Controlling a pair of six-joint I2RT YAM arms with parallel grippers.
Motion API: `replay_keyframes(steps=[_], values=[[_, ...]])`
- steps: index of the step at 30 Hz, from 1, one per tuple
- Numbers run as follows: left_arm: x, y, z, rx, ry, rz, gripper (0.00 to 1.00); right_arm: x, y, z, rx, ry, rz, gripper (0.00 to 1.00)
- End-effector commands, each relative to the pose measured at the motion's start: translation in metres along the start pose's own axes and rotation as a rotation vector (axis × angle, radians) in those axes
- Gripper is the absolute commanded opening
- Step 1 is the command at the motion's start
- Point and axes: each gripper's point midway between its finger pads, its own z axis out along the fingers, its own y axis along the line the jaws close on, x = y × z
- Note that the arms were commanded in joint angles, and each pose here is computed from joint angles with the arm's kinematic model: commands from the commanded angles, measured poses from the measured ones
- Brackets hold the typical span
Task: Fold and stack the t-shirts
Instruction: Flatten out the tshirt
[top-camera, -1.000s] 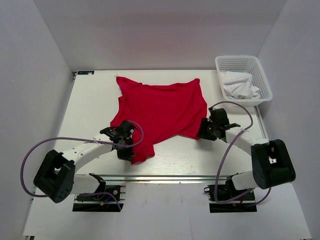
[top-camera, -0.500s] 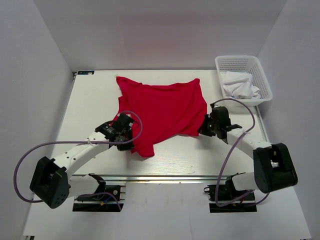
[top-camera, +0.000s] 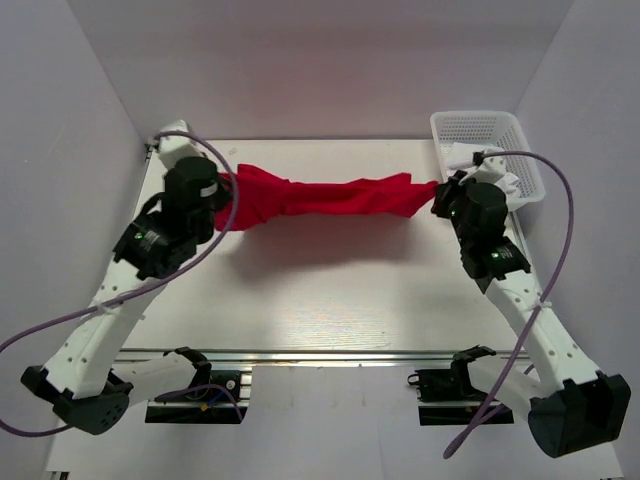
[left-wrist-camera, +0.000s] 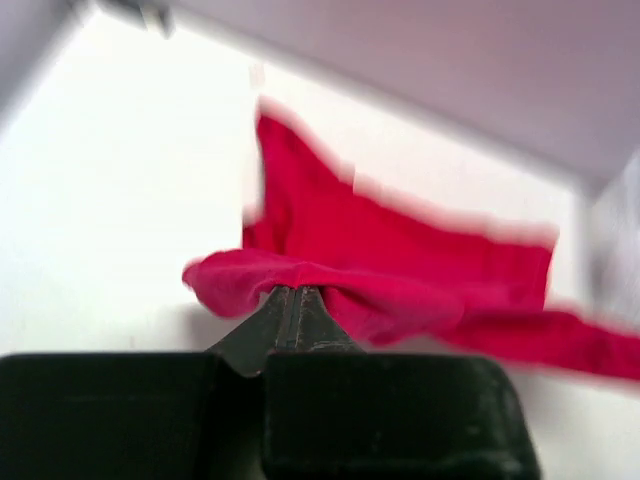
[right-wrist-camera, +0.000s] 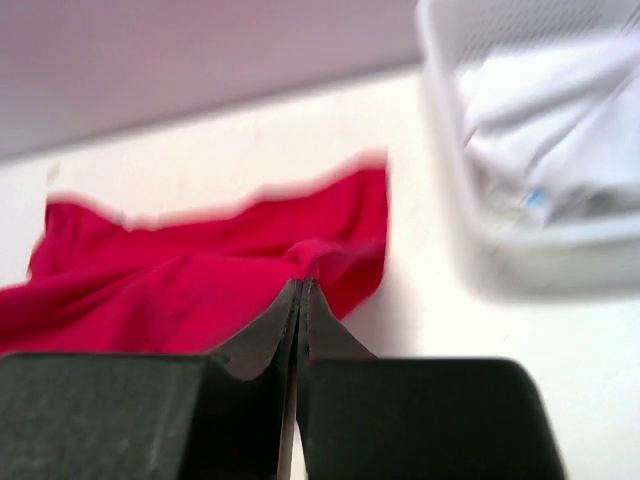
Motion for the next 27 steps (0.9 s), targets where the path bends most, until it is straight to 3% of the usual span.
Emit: replay_keyframes(steps=[1,7,12,15,22,27], values=[[-0.085,0.037,-0.037,-0.138,-0.268,-0.064,0.00,-0.094,-0.011,-0.025,0.103,-0.277,-0.050,0.00],[-0.155,0.040,-0.084,-0.053,-0.457,-0.089,0.00,-0.192,0.006,-0.087,0.060,-0.528,-0.120,0.00],[-0.199,0.059,-0.127,-0.051,-0.574,-0.128,0.00,-0.233,0.006,-0.139,0.065,-0.667,-0.166,0.00],[-0.221,0.050,-0.151,0.059,-0.623,-0.108,0.00,-0.263,0.018,-0.182,0.002,-0.750,-0.197,0.00],[-0.256,0.027,-0.224,0.399,-0.744,-0.051,0.00,-0.285,0.038,-0.254,-0.141,-0.830,-0.278,0.00],[-0.257,0.022,-0.241,0.482,-0.752,-0.025,0.00,-0.277,0.048,-0.300,-0.259,-0.872,-0.295,0.00]])
